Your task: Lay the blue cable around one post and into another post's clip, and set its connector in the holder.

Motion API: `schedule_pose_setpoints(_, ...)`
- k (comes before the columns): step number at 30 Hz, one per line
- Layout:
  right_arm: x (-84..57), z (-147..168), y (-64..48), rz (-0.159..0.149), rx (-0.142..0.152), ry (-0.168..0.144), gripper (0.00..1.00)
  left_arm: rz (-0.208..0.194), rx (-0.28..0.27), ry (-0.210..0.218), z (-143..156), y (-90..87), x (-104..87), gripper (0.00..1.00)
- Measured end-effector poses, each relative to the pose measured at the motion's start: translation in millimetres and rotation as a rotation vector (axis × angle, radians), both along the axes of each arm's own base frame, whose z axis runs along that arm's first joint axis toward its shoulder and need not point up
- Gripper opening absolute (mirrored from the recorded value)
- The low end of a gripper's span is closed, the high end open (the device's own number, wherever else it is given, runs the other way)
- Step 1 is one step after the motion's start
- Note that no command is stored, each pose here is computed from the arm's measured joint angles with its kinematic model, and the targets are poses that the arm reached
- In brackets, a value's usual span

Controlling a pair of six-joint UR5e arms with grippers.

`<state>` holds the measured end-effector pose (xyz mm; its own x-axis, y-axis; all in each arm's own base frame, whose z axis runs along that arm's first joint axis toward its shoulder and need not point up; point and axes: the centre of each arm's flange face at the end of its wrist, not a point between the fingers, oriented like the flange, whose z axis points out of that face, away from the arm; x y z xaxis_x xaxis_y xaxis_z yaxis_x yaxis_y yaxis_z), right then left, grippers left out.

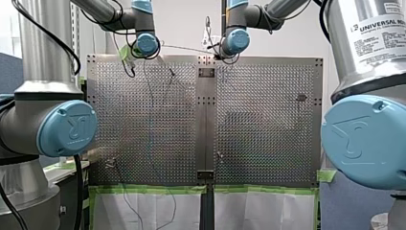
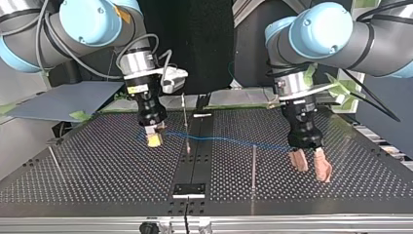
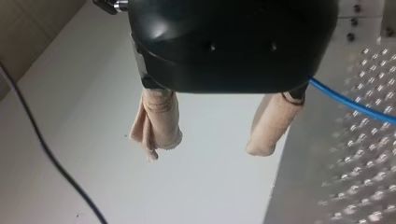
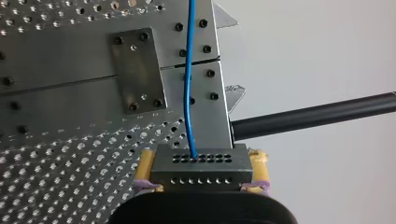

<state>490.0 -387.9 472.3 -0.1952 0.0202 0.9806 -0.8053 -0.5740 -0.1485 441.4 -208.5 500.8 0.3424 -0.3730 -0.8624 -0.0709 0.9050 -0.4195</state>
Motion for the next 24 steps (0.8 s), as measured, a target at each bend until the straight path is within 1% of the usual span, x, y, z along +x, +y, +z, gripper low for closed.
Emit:
schedule_pose_setpoints(2, 2.5, 2, -6.8, 0.000, -0.004, -0.002, 0.00, 0.001, 0.007, 0.005, 4, 5.1, 6.0, 1.00)
schedule_pose_setpoints(5, 5.9, 5, -16.8, -0.003, -0.007, -0.004, 0.00, 0.003, 0.024, 0.027, 4, 14.3, 21.2, 1.00)
schedule_pose_setpoints(9, 8.5, 11, -27.7, -0.008, -0.016, -0.008, 0.00, 0.008, 0.057, 0.070, 1, 28.5, 45.4, 1.00)
schedule_pose_setpoints(12, 10.1, 17, -35.3, -0.012, -0.028, -0.017, 0.00, 0.001, 0.072, 0.099, -2, 34.6, 60.1, 1.00)
schedule_pose_setpoints(15, 12.4, 23, -43.5, -0.016, -0.038, -0.023, 0.00, -0.018, 0.084, 0.128, -7, 35.9, 71.3, 1.00)
schedule_pose_setpoints(20, 17.3, 30, -56.5, -0.023, -0.051, -0.027, 0.00, -0.045, 0.099, 0.177, -14, 34.9, 75.9, 1.00)
schedule_pose_setpoints(23, 18.6, 35, -63.3, -0.028, -0.062, -0.033, 0.00, -0.064, 0.125, 0.224, -26, 33.0, 80.9, 1.00)
schedule_pose_setpoints(24, 18.6, 36, -65.2, -0.030, -0.063, -0.033, 0.00, -0.073, 0.137, 0.247, -32, 31.9, 83.4, 1.00)
